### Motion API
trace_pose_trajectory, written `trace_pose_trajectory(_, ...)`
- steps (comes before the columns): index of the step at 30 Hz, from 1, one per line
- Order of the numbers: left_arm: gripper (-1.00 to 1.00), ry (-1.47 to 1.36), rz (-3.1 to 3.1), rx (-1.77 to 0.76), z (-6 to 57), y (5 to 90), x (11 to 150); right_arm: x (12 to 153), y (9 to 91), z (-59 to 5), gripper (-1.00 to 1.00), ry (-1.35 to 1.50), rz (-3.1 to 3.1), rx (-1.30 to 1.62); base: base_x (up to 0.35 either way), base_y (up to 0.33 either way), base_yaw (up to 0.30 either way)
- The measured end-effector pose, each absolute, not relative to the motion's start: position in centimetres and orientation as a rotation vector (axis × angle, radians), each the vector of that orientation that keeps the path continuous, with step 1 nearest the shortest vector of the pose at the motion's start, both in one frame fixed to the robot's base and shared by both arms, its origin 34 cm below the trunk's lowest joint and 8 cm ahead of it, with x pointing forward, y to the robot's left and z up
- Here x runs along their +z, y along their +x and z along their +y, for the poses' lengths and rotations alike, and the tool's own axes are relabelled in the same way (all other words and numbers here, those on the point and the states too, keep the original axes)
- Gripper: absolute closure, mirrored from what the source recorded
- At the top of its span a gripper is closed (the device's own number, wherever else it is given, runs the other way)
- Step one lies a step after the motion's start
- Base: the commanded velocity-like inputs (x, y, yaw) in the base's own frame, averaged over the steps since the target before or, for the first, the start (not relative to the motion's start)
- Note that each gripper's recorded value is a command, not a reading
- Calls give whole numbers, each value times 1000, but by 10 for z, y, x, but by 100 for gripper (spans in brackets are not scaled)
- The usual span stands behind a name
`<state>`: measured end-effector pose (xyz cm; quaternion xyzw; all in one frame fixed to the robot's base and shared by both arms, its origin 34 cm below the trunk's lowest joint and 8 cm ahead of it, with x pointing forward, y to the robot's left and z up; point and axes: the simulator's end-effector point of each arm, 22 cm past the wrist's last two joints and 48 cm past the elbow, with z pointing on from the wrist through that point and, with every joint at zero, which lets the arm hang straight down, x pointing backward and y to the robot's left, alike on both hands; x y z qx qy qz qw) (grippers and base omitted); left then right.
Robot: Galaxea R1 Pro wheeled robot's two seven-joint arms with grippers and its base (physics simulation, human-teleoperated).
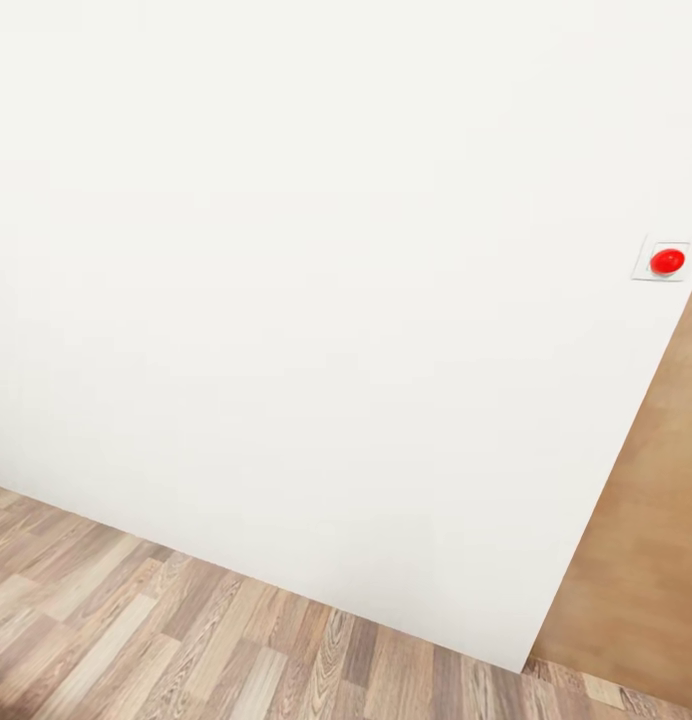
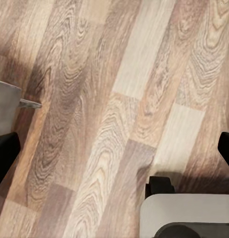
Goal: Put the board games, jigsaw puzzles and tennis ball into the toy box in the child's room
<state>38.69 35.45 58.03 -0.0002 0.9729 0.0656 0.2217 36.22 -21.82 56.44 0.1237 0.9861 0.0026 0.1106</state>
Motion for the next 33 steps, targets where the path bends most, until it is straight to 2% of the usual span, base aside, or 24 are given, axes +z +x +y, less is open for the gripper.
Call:
trace_pose_trajectory(14,-100,16,2668,181,355,377,596,583,365,-214,-100,357,2866,7,0,0,11)
trace_pose_trajectory(22,-100,29,2666,177,352,378,596,584,366,-212,-100,352,2865,9,-1,-7,224)
trace_pose_trajectory(33,-100,34,2672,175,350,375,595,585,366,-211,-100,346,2862,9,-46,-119,273)
